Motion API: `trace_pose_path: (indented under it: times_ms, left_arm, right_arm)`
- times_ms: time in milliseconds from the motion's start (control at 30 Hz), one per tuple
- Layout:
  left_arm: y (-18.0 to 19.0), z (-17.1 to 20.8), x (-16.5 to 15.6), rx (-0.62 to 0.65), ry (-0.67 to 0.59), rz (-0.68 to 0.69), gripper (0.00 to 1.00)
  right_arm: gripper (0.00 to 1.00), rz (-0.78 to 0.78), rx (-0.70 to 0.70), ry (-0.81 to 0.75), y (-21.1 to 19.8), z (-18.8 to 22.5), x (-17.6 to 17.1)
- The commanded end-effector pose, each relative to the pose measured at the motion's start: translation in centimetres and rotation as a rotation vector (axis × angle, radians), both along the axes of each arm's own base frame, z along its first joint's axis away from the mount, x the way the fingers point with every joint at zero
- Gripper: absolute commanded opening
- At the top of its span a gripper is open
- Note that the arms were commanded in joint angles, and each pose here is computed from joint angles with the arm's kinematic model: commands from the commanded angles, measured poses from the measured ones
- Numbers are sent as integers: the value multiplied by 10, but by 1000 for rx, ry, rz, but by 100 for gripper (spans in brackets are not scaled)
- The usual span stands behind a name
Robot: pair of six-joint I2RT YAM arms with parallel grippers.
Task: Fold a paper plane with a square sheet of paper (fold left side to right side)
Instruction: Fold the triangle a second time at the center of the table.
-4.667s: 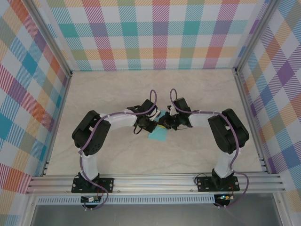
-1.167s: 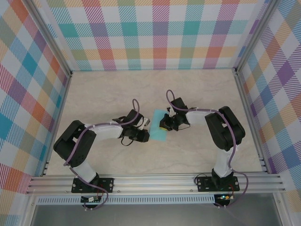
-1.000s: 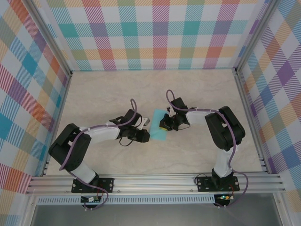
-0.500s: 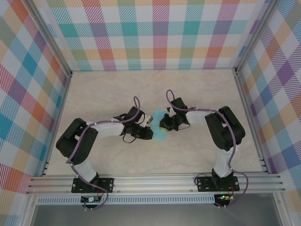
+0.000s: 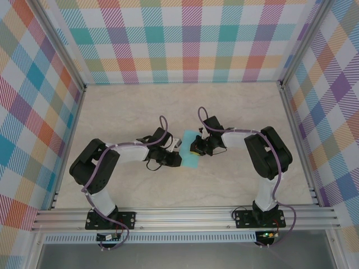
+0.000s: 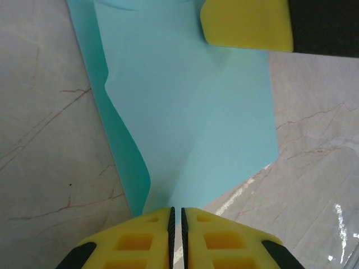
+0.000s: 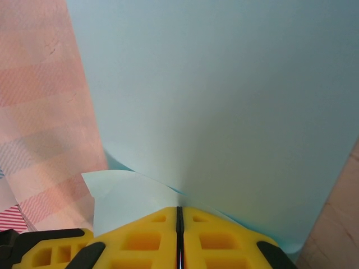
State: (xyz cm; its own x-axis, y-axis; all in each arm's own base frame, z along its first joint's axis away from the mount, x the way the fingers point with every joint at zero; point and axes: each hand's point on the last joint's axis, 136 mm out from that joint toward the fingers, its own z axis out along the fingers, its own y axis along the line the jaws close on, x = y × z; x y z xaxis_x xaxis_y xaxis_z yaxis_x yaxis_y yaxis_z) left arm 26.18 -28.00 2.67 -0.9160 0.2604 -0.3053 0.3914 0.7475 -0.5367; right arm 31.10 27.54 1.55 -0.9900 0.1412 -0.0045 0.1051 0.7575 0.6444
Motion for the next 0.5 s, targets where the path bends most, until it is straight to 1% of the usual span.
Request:
trace_pose_path:
  times_ms: [0, 67, 133, 467]
  left_arm:
    - [-2, 29, 9, -74, -57, -11, 13]
    - [-4, 35, 8, -91, -61, -19, 13]
    - [-2, 37, 9, -77, -70, -17, 13]
    - [5, 11, 17, 12, -47, -12, 11]
  right_arm:
    - [10, 7, -78, 59, -10, -20, -12]
    - [10, 7, -77, 60, -10, -20, -12]
    - [10, 8, -78, 58, -10, -20, -12]
    - [10, 15, -80, 63, -8, -21, -14]
